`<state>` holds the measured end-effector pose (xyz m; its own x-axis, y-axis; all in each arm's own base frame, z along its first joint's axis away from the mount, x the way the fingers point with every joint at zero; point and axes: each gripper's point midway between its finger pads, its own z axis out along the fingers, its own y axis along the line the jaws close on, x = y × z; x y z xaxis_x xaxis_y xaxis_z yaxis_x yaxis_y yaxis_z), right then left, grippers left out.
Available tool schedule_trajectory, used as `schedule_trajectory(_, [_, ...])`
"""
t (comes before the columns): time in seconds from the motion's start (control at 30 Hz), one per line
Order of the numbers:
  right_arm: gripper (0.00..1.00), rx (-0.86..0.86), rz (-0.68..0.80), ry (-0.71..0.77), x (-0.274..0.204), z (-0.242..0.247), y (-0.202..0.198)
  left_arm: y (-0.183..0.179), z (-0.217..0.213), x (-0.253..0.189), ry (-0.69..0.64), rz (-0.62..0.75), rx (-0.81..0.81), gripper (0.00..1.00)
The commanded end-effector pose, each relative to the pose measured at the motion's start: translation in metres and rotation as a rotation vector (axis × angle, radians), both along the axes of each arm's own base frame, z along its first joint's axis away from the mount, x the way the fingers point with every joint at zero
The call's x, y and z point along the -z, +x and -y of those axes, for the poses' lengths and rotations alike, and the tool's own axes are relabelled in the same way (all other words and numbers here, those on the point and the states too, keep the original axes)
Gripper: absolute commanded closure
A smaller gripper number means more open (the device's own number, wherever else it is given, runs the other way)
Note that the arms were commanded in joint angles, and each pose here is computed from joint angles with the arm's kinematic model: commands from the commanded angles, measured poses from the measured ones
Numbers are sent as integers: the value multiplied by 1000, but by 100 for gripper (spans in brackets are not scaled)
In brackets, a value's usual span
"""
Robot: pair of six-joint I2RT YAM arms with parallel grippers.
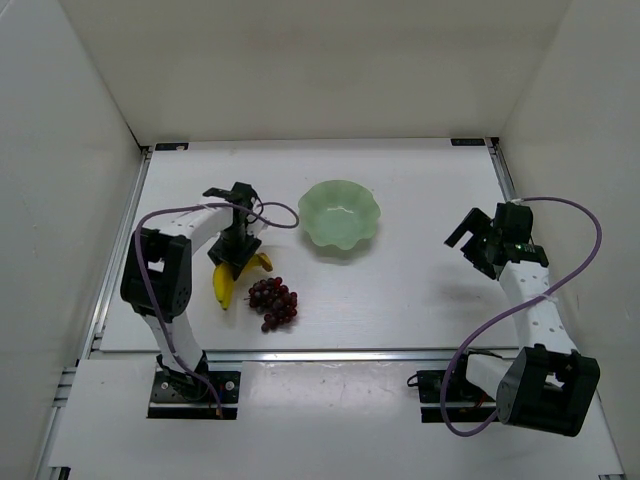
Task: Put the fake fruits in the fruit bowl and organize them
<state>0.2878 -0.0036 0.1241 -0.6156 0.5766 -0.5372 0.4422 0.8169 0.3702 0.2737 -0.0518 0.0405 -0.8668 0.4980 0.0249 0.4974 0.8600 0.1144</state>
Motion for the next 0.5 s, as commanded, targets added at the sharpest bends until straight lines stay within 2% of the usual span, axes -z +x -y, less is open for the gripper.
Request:
schedule_trajectory(0.0, [0, -5, 58, -30, -22, 3, 7, 26, 14, -36, -61, 97, 3, 89])
schedule_trajectory(0.07, [0, -5, 58, -30, -22, 3, 7, 44, 11, -53, -16, 168, 8, 89])
schedule_trajectory(0.23, [0, -5, 58, -30, -24, 4, 10, 122, 33, -128, 71, 513, 67, 89])
schedule_trajectory(0.27, [0, -5, 58, -30, -24, 4, 10, 141, 47, -133, 64, 576, 83, 89])
schedule_trajectory(0.3, [0, -5, 58, -30, -25, 4, 12, 159, 68, -157, 50, 667, 119, 89])
schedule_trajectory(0.37, [0, -11, 69, -25, -29, 2, 14, 187, 105, -159, 18, 729, 172, 89])
schedule_trajectory(0.4, [0, -11, 66, -24, -31, 2, 13, 204, 123, -184, -22, 799, 183, 89])
schedule_trajectory(0.43, [0, -20, 66, -24, -31, 0, 13, 215, 137, -190, -40, 831, 189, 89])
schedule_trajectory(0.47, [0, -14, 56, -30, -30, 1, 12, 228, 154, -170, -49, 806, 210, 89])
